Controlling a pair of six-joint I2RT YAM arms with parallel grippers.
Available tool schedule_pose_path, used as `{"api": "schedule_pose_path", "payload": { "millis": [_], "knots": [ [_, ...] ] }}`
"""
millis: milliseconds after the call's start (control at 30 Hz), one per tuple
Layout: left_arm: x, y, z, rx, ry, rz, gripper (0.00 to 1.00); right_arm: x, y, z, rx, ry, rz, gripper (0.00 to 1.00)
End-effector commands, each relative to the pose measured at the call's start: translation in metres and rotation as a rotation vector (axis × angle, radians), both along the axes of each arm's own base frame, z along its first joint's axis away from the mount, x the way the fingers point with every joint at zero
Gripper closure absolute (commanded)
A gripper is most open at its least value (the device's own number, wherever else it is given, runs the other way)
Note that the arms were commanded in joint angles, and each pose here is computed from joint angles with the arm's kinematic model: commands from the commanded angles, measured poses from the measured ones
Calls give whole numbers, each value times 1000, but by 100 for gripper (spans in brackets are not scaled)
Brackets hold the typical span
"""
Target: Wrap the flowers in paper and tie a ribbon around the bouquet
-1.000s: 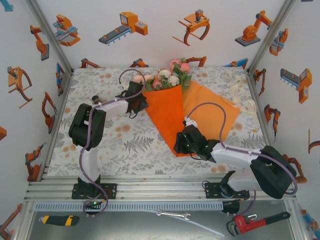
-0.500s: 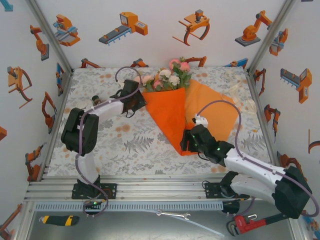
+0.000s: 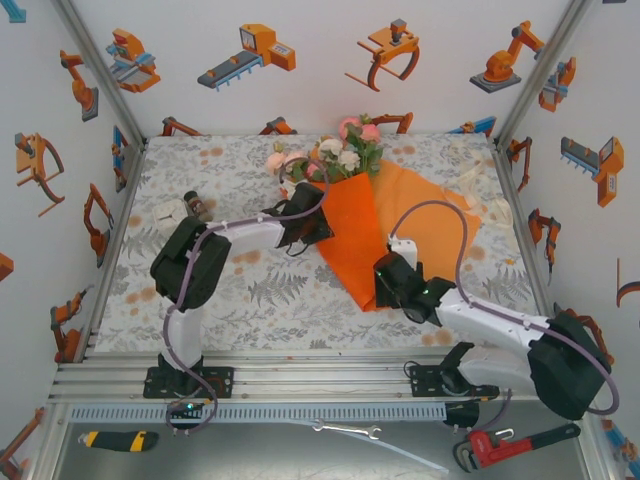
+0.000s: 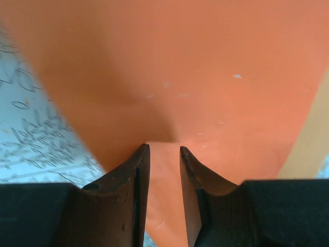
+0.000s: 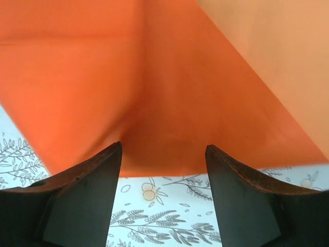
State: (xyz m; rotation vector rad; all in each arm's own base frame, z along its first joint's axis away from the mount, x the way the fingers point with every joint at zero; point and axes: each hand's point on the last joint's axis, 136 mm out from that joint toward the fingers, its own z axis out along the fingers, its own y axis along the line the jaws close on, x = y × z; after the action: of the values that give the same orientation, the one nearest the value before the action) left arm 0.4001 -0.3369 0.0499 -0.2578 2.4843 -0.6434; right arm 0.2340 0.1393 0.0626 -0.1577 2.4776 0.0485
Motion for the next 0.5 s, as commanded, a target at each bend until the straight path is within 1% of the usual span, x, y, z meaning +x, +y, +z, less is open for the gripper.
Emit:
{"api": "schedule_pose_path", "payload": {
  "millis": [0,33,133,200,267,300,333,400,467],
  "knots": [
    [21,3,0,17,-22,13,68,3,14,47,84,-36,37,38],
    [23,2,-2,15,-16,14,68,-1,21,58,155,-42,52,38],
    [26,3,-6,8,-7,19,68,-15,54,88,432,-65,138,41],
    [25,4,-7,9,-7,21,68,-21,80,103,621,-66,184,47],
    [26,6,-5,15,-10,28,68,-20,100,109,737,-49,211,55],
    [26,8,-5,16,-11,32,68,-16,107,105,755,-32,211,62],
    [27,9,-3,16,-13,36,68,-10,109,98,739,-14,178,69],
    [29,12,-4,20,-12,42,68,1,107,81,672,12,117,84],
    [31,16,-5,24,-7,57,68,10,104,64,608,37,84,92]
  ]
}}
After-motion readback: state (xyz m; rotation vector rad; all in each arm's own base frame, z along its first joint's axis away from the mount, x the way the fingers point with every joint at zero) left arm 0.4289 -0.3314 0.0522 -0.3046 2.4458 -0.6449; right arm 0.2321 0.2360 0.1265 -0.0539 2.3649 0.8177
